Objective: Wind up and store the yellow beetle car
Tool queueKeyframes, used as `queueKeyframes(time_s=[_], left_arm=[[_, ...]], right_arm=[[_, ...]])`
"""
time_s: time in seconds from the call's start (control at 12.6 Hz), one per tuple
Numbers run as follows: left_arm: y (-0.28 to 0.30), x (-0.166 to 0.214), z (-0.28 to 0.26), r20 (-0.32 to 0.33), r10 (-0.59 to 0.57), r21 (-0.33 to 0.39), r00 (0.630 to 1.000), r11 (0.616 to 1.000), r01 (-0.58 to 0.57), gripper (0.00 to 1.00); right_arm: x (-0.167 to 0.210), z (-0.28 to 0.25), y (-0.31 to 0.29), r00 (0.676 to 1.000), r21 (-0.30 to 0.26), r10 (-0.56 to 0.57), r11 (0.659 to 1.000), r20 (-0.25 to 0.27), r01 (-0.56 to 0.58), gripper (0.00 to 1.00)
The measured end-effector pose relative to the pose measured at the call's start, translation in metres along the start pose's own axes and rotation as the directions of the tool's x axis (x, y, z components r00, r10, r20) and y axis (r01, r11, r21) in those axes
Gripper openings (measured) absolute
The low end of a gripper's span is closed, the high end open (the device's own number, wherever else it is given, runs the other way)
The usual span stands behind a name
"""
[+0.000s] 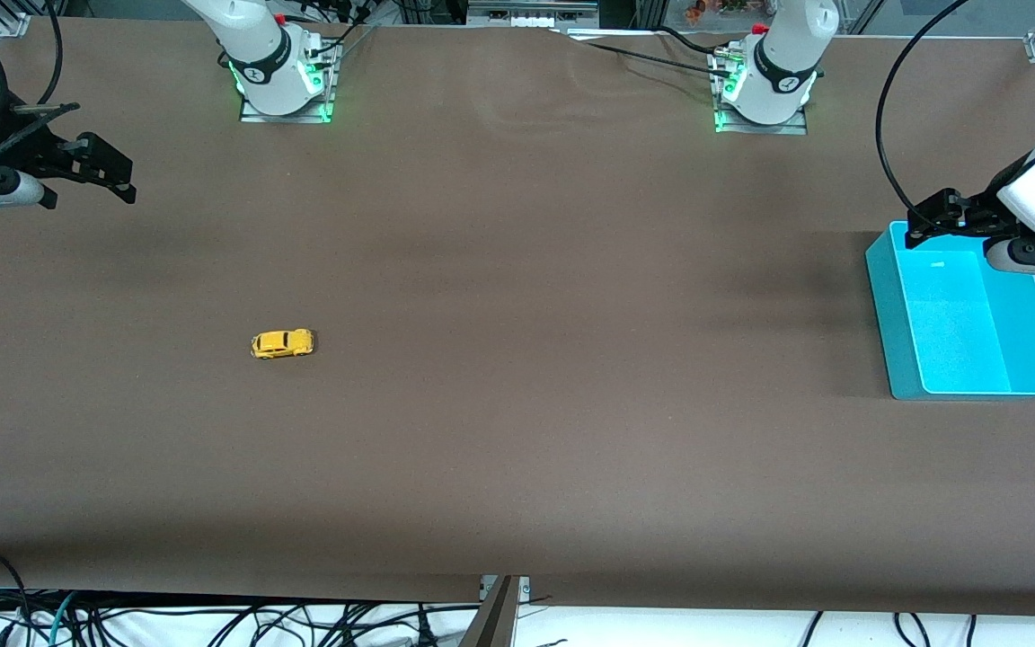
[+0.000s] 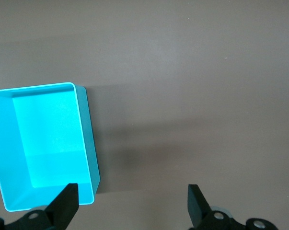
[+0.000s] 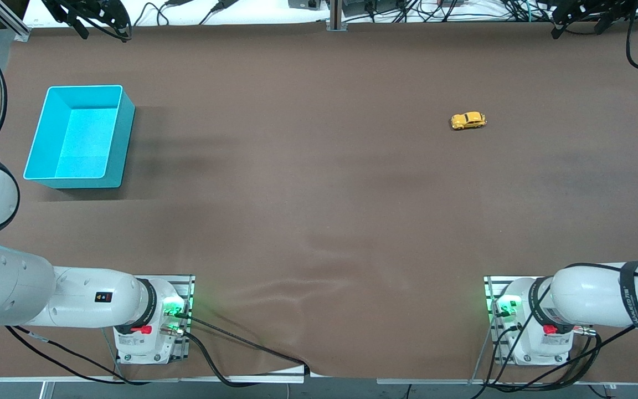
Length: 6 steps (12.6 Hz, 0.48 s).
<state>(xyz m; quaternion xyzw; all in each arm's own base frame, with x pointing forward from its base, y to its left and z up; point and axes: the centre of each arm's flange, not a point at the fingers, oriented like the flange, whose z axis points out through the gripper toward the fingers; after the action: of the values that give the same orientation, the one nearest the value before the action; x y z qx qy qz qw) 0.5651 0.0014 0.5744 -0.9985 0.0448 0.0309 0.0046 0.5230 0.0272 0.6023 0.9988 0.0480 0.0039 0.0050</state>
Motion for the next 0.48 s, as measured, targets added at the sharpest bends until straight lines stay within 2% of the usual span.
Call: queueKeyframes(time_s=[0.48], left_arm=[[0.0010, 0.0001, 0.0000, 0.001, 0.001, 0.000, 1.000, 1.000, -0.001, 1.00]], right_arm=[[-0.0025, 0.0032, -0.0055, 0.999, 0.001, -0.011, 1.000, 0.030, 0.011, 1.00]])
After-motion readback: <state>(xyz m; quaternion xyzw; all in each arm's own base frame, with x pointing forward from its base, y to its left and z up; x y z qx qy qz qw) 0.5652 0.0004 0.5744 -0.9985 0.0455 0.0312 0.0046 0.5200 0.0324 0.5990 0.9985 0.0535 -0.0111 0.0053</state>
